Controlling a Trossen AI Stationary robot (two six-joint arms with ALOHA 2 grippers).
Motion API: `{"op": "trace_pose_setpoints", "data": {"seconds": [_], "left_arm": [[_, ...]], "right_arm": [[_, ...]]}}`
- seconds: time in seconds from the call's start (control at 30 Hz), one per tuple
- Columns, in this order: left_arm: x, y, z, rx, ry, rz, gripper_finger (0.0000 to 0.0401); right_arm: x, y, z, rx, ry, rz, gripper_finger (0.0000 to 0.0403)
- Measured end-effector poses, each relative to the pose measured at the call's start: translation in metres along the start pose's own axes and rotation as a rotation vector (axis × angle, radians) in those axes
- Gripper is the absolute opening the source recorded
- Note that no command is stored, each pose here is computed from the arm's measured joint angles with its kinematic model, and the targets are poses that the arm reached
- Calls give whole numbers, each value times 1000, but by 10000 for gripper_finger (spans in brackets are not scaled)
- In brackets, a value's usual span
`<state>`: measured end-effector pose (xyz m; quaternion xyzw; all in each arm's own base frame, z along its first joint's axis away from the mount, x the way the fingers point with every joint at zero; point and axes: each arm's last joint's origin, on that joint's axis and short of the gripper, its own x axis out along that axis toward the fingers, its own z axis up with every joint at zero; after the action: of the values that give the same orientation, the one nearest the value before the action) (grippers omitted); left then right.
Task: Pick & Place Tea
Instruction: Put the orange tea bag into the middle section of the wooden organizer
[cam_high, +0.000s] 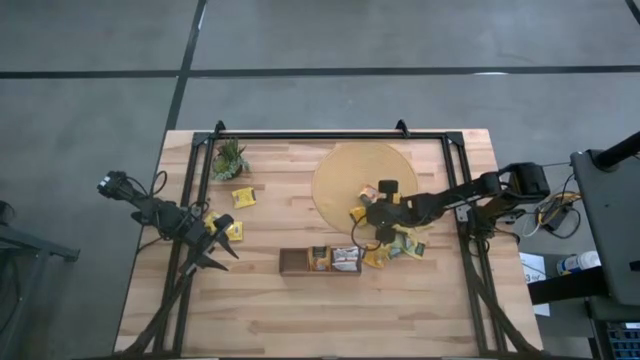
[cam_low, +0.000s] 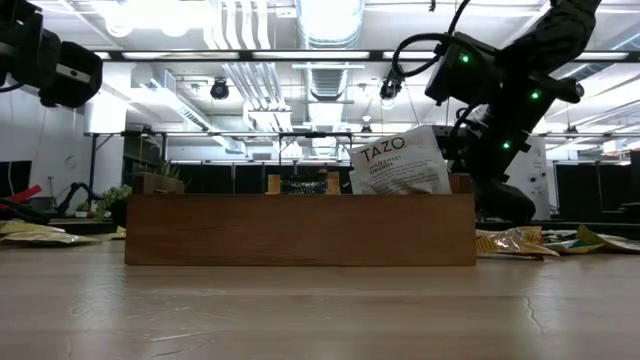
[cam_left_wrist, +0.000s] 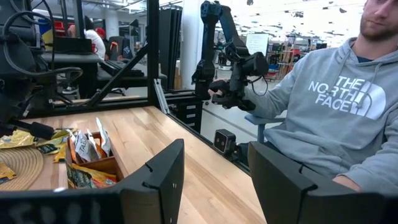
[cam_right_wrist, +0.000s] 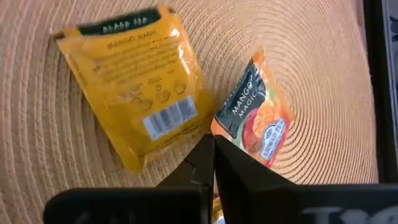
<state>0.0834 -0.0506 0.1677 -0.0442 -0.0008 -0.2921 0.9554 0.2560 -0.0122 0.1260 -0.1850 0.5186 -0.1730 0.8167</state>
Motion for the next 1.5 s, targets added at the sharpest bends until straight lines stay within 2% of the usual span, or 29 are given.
{"op": "trace_pose_setpoints", "data": {"seconds": [0.27,0.6,0.7,0.9,1.03,1.37,1.5], "left_arm": [[0,0,0,0,0,0,171],[0,0,0,0,0,0,171],[0,0,0,0,0,0,171],[0,0,0,0,-1,0,171],[0,0,0,0,-1,0,171],[0,0,0,0,-1,0,171],[0,0,0,0,-1,0,171]], "right_arm": [[-25,-15,27,145,-135,-11,8],[-88,-17,34,256,-379,55,8],[-106,-14,35,272,-457,111,8],[-131,-6,42,257,-629,321,8],[-136,-1,49,244,-715,406,8],[-127,15,73,233,-886,580,8],[-122,21,84,226,-872,613,8]]}}
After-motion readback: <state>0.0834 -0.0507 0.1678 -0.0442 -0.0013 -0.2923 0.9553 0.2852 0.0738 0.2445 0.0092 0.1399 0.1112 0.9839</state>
